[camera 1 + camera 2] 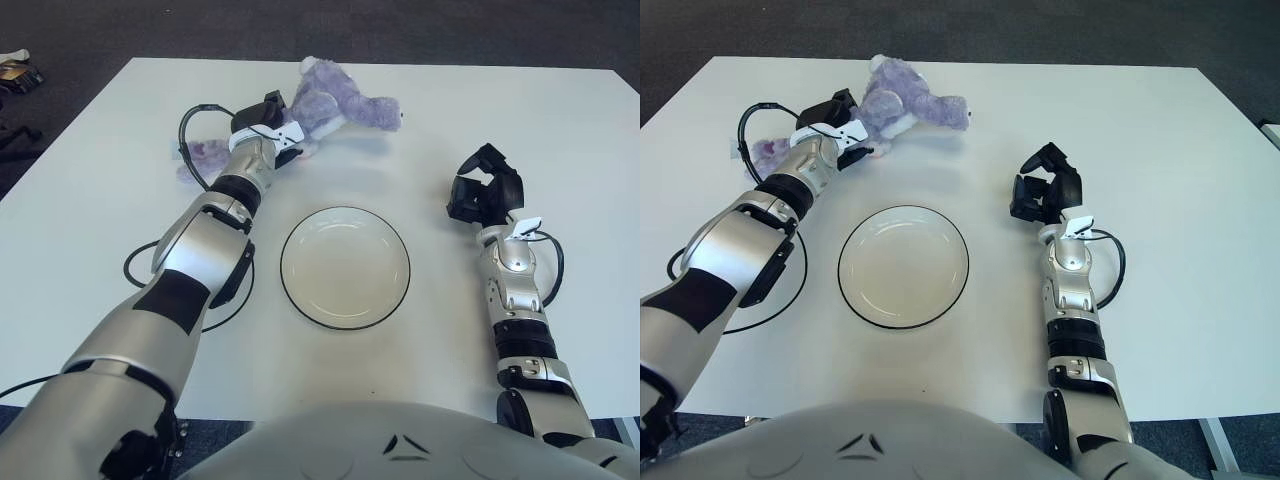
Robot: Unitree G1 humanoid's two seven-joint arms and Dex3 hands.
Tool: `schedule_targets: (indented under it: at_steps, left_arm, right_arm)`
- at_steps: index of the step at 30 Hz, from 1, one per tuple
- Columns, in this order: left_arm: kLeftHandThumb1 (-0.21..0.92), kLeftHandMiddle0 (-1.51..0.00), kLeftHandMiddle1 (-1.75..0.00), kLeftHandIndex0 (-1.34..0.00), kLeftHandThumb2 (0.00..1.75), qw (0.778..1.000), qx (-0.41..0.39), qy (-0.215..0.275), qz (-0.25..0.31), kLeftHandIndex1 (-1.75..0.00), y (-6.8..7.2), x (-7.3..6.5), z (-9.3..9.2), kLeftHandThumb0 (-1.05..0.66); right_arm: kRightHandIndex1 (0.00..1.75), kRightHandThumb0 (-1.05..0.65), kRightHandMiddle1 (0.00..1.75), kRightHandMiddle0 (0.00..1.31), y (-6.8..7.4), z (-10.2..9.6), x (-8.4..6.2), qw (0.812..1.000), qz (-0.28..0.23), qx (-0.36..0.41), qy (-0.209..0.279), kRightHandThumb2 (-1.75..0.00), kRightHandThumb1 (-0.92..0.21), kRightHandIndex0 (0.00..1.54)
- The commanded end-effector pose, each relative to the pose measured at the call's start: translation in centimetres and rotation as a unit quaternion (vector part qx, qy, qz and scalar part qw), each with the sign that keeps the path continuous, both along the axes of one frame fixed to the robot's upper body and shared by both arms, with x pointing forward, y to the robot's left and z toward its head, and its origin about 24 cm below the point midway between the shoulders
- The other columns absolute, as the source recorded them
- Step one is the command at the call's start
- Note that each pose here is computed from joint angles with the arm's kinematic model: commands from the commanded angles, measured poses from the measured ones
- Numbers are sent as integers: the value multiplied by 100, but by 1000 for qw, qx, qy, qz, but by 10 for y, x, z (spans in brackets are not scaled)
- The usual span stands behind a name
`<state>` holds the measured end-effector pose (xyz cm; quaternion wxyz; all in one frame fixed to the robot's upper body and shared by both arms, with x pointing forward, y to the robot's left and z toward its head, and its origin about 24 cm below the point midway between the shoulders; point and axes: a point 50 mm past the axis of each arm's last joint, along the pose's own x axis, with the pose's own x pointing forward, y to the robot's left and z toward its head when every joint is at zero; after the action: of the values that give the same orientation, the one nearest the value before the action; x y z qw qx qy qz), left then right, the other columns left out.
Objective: Put the doll into the plate.
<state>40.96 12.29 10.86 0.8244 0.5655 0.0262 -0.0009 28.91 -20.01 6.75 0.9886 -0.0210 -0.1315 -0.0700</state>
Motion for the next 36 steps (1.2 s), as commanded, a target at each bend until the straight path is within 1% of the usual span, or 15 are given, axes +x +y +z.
schedule_targets:
  at_steps: [1, 16, 24, 29, 36]
  left_arm:
    - [-9, -105, -118, -81, 159, 998, -16, 61, 3, -175, 4, -9, -28, 0]
    - [-15, -110, -120, -82, 166, 996, -75, 36, -20, -175, 3, -3, -11, 0]
    - [-15, -111, -124, -80, 168, 996, -84, 21, -32, -175, 2, -1, -4, 0]
    - [-16, -109, -130, -78, 169, 996, -83, 9, -40, -175, 2, 1, 5, 0]
    - [-15, -105, -143, -76, 174, 995, -82, -7, -52, -175, 1, 4, 16, 0]
  right_arm:
    - [175, -47, 175, 59, 1, -22, -11, 999, -9, 16, 43, -129, -35, 134]
    - [175, -47, 175, 58, 1, -22, -10, 998, -13, 19, 57, -128, -35, 135]
    - [175, -47, 175, 59, 1, -22, -9, 997, -12, 26, 65, -129, -34, 136]
    - [175, -47, 175, 60, 1, -23, -9, 997, -12, 24, 67, -130, -33, 136]
    - [175, -48, 175, 61, 0, -23, -9, 997, -9, 22, 67, -131, -32, 136]
